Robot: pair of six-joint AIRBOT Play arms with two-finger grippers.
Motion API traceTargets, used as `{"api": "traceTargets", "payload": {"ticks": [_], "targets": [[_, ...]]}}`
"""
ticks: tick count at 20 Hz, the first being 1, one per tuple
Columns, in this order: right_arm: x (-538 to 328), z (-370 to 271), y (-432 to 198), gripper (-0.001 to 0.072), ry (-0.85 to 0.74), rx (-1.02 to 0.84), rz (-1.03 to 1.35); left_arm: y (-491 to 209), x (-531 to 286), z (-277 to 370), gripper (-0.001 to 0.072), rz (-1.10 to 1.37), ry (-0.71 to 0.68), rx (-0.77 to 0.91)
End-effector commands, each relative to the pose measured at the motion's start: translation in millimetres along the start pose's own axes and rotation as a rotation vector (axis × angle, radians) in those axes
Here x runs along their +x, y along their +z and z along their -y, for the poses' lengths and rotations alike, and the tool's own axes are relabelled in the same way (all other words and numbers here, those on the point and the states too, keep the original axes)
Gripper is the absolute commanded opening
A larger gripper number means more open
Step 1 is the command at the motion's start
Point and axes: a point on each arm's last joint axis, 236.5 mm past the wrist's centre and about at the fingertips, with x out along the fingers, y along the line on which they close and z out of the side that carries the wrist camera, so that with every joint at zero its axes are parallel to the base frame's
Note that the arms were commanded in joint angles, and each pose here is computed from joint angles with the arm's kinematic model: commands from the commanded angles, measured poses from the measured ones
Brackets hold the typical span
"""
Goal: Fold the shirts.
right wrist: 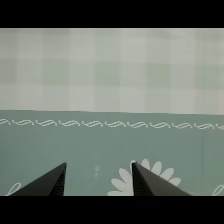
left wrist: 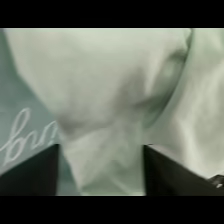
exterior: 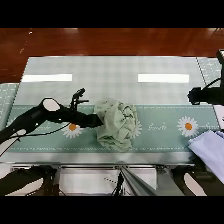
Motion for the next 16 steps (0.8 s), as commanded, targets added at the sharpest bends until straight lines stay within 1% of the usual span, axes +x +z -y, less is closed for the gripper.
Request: {"api": "traceTargets", "payload": {"ticks": [1,2,3,5,8,10,13,16], "targets": [[9,-3,-12,0.0499,0.022,0.018,-0.032,4,26,-2,0.0278,-0.016,-0.084,-0.074],[12,-5,-16,0.0498,0.027,0.020,-0.042,-2,31,-7,0.0021,-0.047,-0.083,-0.089],[16,-8,-22,0.0495,0.038,0.027,-0.056,-9,35,-8,0.0016,-0.078,-0.091,-0.099],[30,-24,-39,0.0494,0.102,0.063,-0.092,-17,36,-5,0.0016,-0.114,-0.110,-0.060],[55,-82,-64,0.0493,0.337,0.208,-0.112,-25,33,2,0.0016,-0.150,-0.138,-0.046],[68,-107,-67,0.0493,0.452,0.352,-0.067,-29,32,5,0.0016,-0.171,-0.152,-0.045],[87,-110,-71,0.0493,0.484,0.553,-0.017,-35,30,10,0.0016,-0.196,-0.171,-0.032],[98,-119,-92,0.0476,0.496,0.587,-0.087,-36,29,10,0.0016,-0.197,-0.175,-0.018]]}}
